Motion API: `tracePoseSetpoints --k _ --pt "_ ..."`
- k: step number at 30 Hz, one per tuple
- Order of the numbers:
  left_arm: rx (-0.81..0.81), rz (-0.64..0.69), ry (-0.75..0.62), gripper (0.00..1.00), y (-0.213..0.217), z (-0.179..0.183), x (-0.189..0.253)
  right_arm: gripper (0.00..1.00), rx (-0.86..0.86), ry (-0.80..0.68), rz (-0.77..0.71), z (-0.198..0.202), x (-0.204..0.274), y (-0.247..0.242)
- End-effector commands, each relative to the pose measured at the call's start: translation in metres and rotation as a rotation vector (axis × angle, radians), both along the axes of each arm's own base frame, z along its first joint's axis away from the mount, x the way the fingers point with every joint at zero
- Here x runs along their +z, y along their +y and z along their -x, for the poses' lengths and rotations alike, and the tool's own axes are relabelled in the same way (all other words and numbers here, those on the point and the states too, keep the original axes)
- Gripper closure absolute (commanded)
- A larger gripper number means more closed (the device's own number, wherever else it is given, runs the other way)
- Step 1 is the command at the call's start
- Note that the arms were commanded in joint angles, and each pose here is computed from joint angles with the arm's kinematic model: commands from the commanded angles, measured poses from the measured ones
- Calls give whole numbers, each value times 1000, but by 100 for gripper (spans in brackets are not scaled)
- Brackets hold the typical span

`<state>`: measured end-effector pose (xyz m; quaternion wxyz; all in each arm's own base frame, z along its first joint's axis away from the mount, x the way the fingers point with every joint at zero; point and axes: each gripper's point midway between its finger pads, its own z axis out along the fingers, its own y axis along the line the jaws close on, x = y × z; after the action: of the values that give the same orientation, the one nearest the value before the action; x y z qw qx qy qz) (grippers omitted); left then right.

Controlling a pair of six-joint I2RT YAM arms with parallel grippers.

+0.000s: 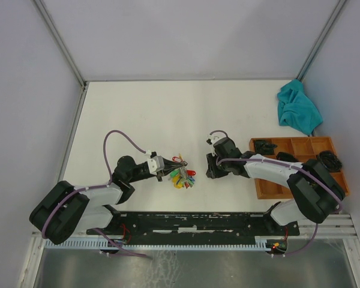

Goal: Put the keys on the keyring

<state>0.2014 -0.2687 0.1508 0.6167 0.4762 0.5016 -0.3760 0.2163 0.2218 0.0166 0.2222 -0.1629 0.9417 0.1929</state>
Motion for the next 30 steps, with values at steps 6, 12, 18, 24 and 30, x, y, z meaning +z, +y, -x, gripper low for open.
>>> tracePoseSetpoints --k 6,12,18,24,30 --pt "-8 44 -46 97 -3 -1 18 73 -10 -18 -42 -9 8 8" --pt "-10 44 -45 97 -3 0 18 76 -7 -32 -60 -9 20 9" --pt "-9 44 -46 97 -3 0 18 77 12 -23 -66 -7 23 12" --pt "-9 44 -45 97 -3 0 18 78 13 -13 -63 -7 19 12" --pt "-9 43 -45 97 -3 0 18 79 12 -2 -58 -7 14 13"
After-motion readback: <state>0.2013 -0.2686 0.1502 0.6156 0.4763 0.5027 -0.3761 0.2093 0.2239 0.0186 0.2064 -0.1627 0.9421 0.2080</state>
